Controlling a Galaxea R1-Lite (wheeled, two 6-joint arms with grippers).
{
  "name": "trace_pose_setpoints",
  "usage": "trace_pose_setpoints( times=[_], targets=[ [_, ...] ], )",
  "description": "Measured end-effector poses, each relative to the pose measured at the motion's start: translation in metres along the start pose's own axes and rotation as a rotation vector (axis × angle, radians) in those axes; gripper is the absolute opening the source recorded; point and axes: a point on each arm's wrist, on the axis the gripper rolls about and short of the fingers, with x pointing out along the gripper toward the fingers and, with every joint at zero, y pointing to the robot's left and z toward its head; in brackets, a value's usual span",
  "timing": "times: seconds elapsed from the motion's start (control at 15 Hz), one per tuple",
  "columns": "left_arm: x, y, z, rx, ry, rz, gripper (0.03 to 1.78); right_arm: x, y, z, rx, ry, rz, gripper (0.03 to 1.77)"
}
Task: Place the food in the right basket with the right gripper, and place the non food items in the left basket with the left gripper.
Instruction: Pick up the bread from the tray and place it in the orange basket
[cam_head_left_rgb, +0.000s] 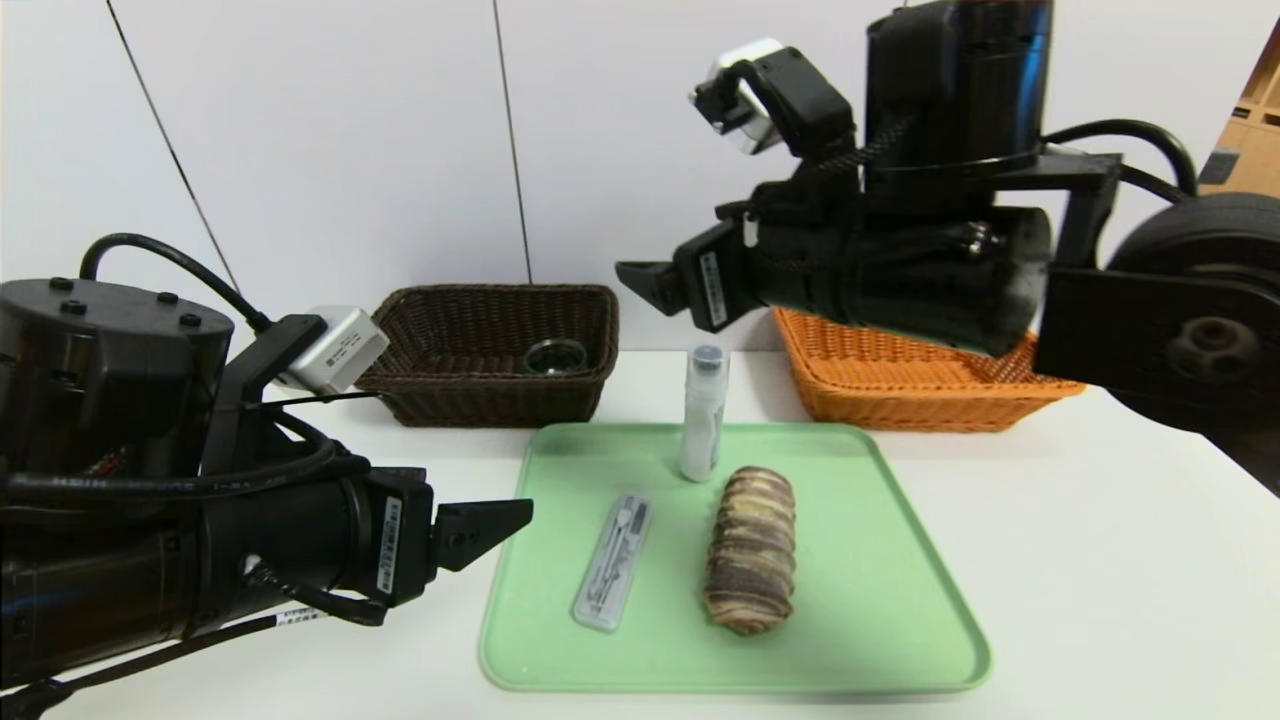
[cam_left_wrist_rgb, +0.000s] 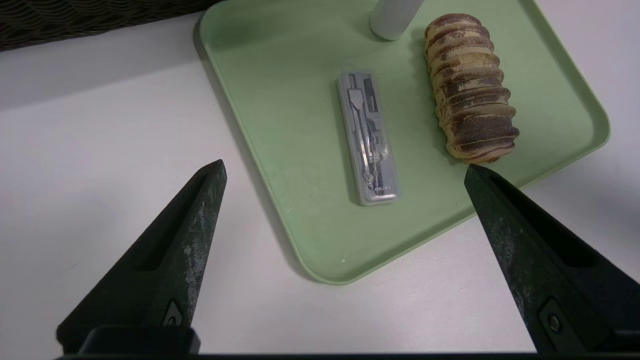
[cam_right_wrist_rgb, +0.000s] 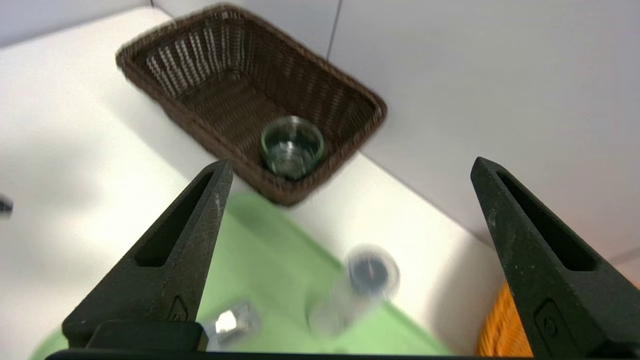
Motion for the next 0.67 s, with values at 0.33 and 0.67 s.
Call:
trace_pose_setpoints(
  times=[0.33,0.67],
  targets=[
    [-0.003,0.0,0.0,-0.001,-0.005,-0.003,1.69,-0.069,-0.01,-0.033,-0.001,0.04,-0.043,1.68],
    [-0.006,0.0,-0.001,-0.002,-0.009,-0.004,1.69,-0.105,-0.013,-0.052,0.063,0.157,-0.181,1.69]
  ],
)
